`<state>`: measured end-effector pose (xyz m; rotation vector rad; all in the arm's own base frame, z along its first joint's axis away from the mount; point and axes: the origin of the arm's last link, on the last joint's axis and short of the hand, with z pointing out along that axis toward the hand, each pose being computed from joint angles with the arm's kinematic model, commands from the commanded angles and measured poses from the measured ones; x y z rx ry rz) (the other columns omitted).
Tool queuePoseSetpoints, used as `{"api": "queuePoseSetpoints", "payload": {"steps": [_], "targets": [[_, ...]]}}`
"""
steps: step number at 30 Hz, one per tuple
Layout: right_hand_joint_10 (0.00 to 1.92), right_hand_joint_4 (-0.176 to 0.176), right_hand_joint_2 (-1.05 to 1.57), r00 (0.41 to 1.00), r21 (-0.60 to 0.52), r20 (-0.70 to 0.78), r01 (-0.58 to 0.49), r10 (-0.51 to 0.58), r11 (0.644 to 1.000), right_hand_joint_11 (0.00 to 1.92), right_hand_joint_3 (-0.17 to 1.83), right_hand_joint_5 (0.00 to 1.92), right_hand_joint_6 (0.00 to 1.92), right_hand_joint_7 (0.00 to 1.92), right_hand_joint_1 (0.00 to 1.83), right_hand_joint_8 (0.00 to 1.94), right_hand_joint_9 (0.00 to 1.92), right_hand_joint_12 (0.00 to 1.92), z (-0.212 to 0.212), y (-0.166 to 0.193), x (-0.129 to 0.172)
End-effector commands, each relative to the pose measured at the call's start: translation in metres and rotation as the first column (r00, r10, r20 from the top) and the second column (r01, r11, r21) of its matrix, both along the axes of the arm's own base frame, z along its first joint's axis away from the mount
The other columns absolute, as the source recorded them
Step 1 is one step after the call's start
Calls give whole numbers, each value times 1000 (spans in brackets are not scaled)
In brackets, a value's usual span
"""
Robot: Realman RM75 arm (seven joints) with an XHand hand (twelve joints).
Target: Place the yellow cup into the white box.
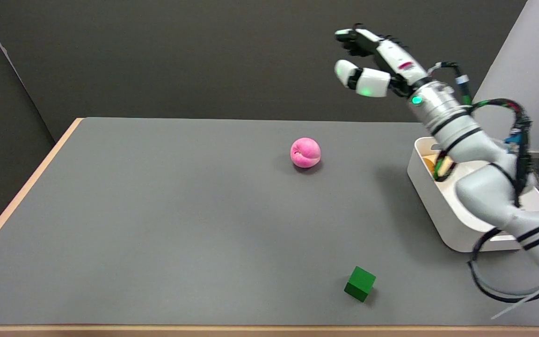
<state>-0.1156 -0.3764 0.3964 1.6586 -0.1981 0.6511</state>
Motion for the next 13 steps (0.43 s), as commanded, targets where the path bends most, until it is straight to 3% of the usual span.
{"api": "queuePoseSetpoints", "payload": {"steps": [1,5,13], "targets": [[742,24,710,936,363,352,-143,6,921,59,984,219,452,331,288,378,258,1133,-110,-22,-12],[746,21,710,913,419,403,-126,-60,899,62,983,216,448,329,293,377,258,1144,-132,-17,-26],[748,23,711,871,418,481,-122,-105,900,64,984,214,445,329,294,377,260,1149,-134,-3,-56]]}}
